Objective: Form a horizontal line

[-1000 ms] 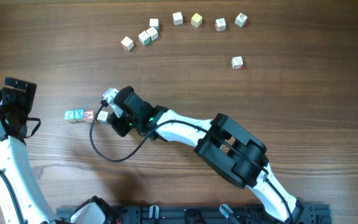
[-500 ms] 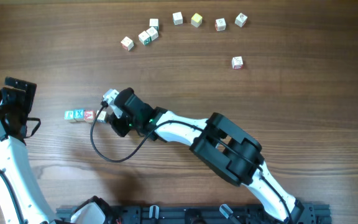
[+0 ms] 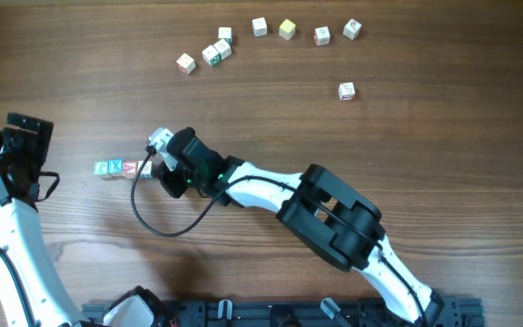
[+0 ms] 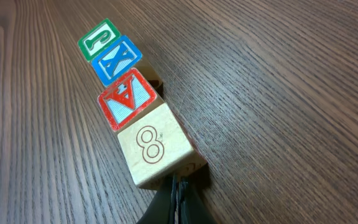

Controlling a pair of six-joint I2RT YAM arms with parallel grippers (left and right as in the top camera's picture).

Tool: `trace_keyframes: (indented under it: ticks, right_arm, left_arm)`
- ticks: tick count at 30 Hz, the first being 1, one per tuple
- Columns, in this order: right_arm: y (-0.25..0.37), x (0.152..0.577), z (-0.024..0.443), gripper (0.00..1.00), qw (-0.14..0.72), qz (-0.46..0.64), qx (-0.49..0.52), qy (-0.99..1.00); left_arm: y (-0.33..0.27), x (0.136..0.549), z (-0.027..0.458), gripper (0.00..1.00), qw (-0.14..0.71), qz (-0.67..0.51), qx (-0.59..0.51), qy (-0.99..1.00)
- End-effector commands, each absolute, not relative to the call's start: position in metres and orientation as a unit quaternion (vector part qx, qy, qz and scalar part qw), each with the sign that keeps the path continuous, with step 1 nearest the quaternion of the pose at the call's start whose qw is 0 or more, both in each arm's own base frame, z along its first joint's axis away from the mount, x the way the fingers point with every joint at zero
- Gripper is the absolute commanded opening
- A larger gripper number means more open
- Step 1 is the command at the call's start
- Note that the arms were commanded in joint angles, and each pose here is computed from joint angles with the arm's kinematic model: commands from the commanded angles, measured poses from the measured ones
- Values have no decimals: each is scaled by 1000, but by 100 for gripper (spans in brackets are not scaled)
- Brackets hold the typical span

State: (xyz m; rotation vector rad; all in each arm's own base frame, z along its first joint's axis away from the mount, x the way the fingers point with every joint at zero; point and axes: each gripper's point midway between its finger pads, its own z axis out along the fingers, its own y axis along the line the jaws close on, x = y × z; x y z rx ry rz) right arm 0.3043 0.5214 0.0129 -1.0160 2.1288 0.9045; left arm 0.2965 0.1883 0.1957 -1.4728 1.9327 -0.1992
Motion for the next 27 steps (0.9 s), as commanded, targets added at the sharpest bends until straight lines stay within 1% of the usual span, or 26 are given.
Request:
trace_keyframes:
  ticks: [1, 4, 7, 9, 10, 14, 18, 21, 24, 27]
  right_arm:
    - [519, 305, 1, 4, 293, 338, -378, 811]
    - [516, 310, 5, 4, 294, 334, -376, 813]
    - [509, 320, 23, 4, 302, 331, -370, 814]
    - [503, 330, 43, 4, 311, 332, -361, 814]
    - [496, 338, 64, 4, 321, 334, -352, 813]
    - [480, 352, 118, 4, 349, 341, -338, 805]
    - [468, 358, 145, 4, 362, 341, -329, 802]
    - [460, 363, 133, 4, 356, 322, -321, 816]
    - [446, 372, 98, 4, 347, 270, -303, 845]
    - [445, 375, 67, 4, 336, 256, -303, 854]
  left_arm:
    - [190, 299, 203, 100, 352, -81, -568, 739]
    - [190, 299, 203, 100, 352, -81, -568, 739]
    - [190, 299, 203, 100, 352, -81, -568, 739]
    - [190, 299, 203, 100, 352, -81, -568, 739]
    - [190, 299, 203, 100, 352, -81, -568, 739]
    - [190, 299, 203, 100, 352, -81, -568, 739]
    - [190, 299, 203, 100, 352, -81, -568, 739]
    - [190, 299, 203, 100, 352, -81, -568, 739]
    - [190, 299, 203, 100, 352, -81, -568, 739]
    - [190, 299, 203, 100, 352, -81, -568, 739]
